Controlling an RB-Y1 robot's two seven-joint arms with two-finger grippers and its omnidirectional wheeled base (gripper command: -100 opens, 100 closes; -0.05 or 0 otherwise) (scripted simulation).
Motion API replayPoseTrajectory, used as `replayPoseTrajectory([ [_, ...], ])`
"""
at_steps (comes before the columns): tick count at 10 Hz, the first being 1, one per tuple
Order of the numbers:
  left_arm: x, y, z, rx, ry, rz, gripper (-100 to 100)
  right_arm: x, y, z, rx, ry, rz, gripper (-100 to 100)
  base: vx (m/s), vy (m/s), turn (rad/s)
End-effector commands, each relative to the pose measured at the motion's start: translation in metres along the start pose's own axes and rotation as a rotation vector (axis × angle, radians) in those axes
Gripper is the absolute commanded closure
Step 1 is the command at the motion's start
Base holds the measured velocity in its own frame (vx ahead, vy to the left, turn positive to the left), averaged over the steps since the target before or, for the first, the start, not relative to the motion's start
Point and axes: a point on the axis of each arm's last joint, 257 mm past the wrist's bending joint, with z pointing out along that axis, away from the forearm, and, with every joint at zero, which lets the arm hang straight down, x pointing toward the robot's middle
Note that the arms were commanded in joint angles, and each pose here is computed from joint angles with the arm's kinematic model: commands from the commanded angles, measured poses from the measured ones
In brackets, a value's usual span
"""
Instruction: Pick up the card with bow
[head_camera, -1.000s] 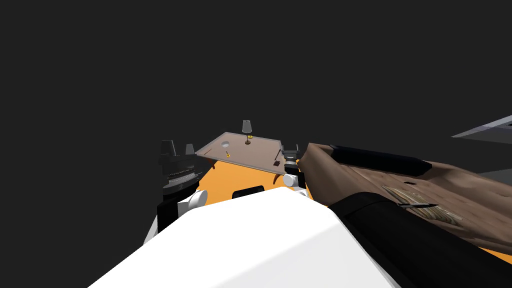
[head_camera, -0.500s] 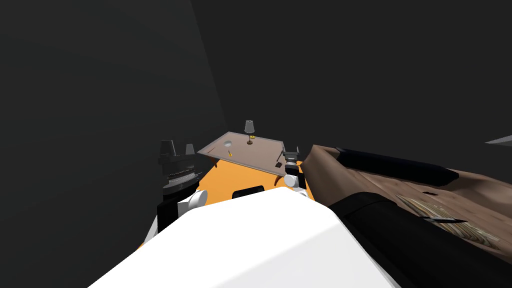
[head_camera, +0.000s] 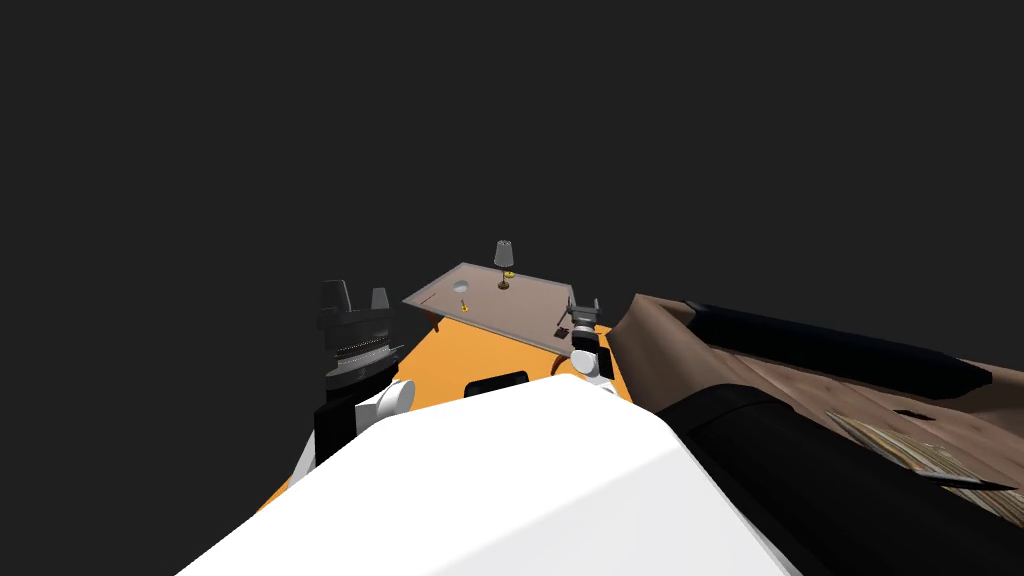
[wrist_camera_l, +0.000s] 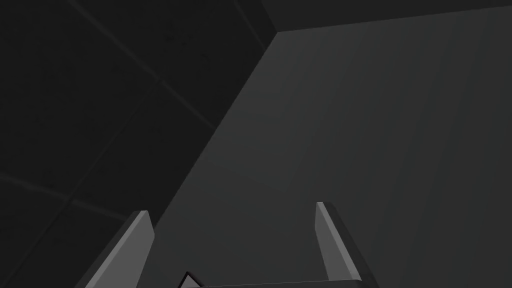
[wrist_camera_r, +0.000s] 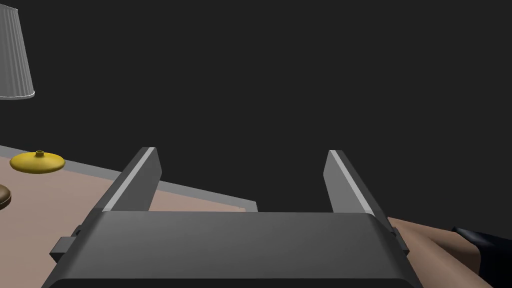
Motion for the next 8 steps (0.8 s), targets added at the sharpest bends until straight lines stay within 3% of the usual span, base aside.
replayPoseTrajectory([
  [1, 0.000, 0.000, 0.000, 0.000, 0.000, 0.000, 0, -0.023, 0.005, -0.005, -0.008, -0.049, 0.039, -100, 0.014, 0.005, 0.327],
  [4, 0.000, 0.000, 0.000, 0.000, 0.000, 0.000, 0, -0.035, 0.010, -0.006, -0.029, -0.093, 0.113, -100, 0.013, -0.007, 0.056],
  [5, 0.000, 0.000, 0.000, 0.000, 0.000, 0.000, 0, -0.055, 0.017, -0.011, -0.039, -0.132, 0.131, -100, 0.016, 0.002, 0.362],
  [6, 0.000, 0.000, 0.000, 0.000, 0.000, 0.000, 0, -0.058, 0.018, -0.011, -0.046, -0.145, 0.152, -100, 0.020, -0.013, 0.192],
  [8, 0.000, 0.000, 0.000, 0.000, 0.000, 0.000, 0, -0.067, 0.021, -0.013, -0.063, -0.177, 0.204, -100, 0.008, -0.006, -0.034],
])
